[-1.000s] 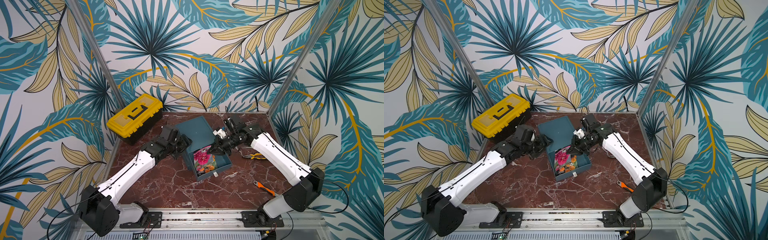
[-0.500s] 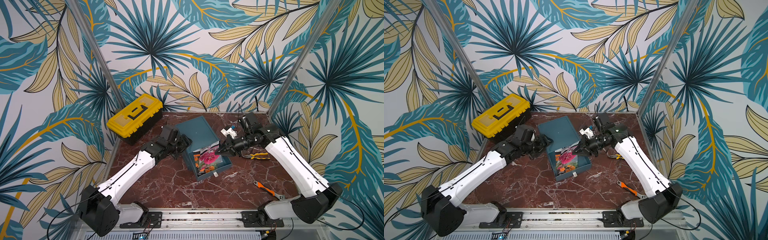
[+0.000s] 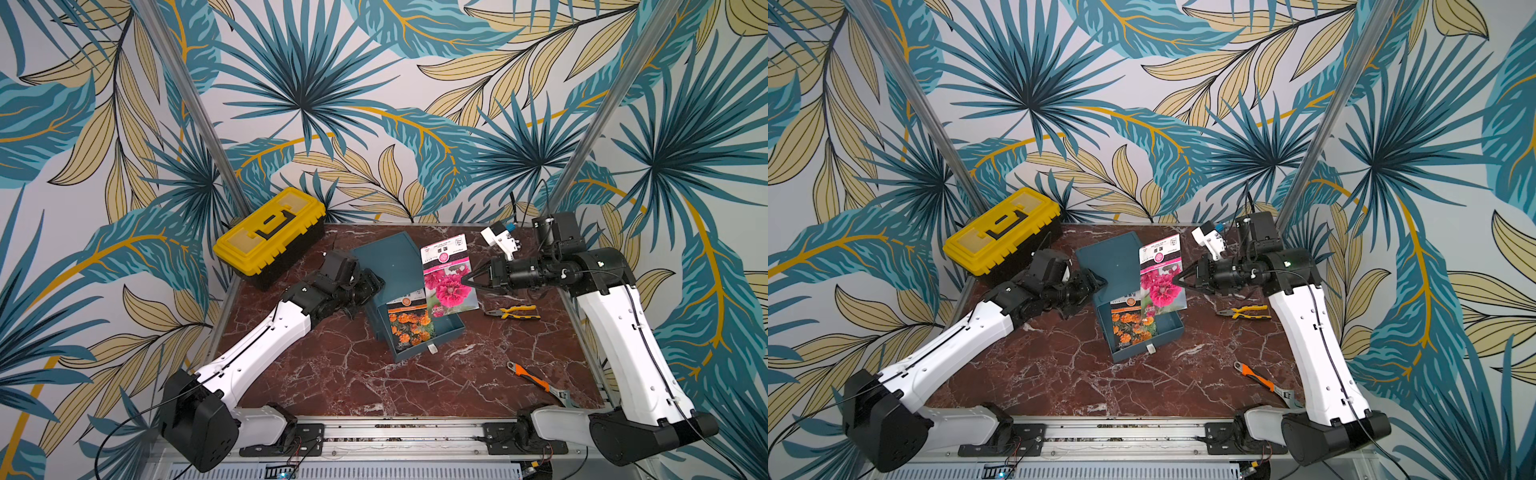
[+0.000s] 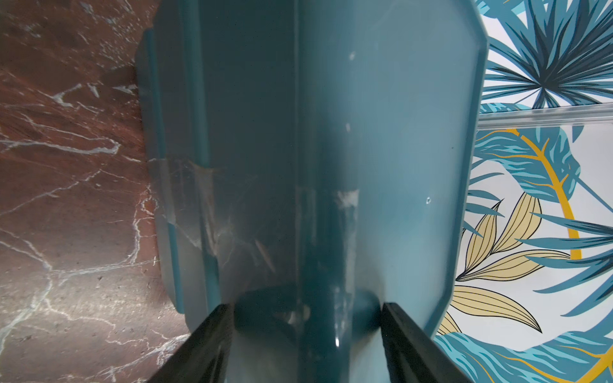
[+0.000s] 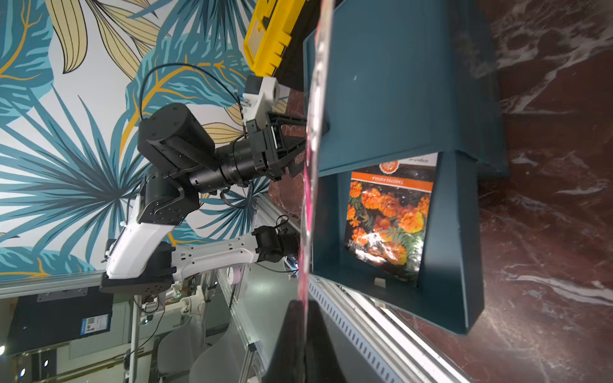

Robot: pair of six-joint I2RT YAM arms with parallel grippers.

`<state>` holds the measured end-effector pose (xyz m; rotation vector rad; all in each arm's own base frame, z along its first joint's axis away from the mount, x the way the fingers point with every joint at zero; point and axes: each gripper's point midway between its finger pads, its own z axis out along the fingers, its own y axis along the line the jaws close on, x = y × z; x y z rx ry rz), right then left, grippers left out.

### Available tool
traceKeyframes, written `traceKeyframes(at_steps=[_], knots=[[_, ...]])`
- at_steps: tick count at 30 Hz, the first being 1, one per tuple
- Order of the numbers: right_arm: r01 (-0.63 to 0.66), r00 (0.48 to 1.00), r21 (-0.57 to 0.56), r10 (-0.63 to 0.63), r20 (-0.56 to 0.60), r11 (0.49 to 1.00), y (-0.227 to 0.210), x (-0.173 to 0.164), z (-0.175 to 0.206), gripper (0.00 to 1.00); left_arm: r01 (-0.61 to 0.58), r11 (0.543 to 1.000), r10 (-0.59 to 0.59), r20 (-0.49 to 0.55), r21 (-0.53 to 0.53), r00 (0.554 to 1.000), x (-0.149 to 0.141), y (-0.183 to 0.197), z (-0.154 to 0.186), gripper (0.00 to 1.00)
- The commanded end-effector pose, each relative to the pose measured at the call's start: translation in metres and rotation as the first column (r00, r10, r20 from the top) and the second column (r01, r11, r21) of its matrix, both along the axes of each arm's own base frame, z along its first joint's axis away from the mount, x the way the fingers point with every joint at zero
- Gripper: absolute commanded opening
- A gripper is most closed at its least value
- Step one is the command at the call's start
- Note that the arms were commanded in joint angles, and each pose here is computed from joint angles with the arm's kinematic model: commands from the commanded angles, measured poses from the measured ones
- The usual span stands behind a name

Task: Take the seed bags out of the drawer
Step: Place the seed packet at the center of the board.

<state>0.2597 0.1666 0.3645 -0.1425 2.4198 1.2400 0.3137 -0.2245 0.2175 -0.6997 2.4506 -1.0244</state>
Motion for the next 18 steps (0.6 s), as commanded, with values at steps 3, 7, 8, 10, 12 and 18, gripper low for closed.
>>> traceKeyframes(at_steps=[3,7,8,10,12,18], knots=[[0.161,0.976,0.007,-0.160,0.145,0.987,-0.042,0.063,-0.003,0.00,0.042,0.999,-0.042,-0.011,-0.007,0.999,0.000,-0.011,-0.005,0.74],[0.311,0.946,-0.053,-0.304,0.107,0.949,-0.081,0.115,-0.040,0.00,0.045,0.999,-0.045,-0.011,-0.010,0.999,0.001,-0.012,-0.005,0.74],[0.332,0.941,-0.068,-0.325,0.094,0.941,-0.088,0.127,-0.053,0.00,0.047,0.999,-0.048,-0.011,-0.011,0.999,0.002,-0.013,-0.005,0.74],[0.353,0.935,-0.113,-0.347,0.069,0.929,-0.102,0.146,-0.079,0.00,0.050,0.999,-0.050,-0.010,-0.015,0.999,0.002,-0.014,-0.004,0.74],[0.336,0.941,-0.151,-0.338,0.014,0.930,-0.108,0.163,-0.113,0.00,0.054,0.998,-0.054,-0.010,-0.018,0.998,0.003,-0.015,-0.004,0.74],[0.238,0.944,-0.145,-0.264,-0.200,0.960,-0.101,0.181,-0.188,0.00,0.061,0.998,-0.061,-0.018,-0.019,0.998,0.004,-0.017,-0.003,0.74]])
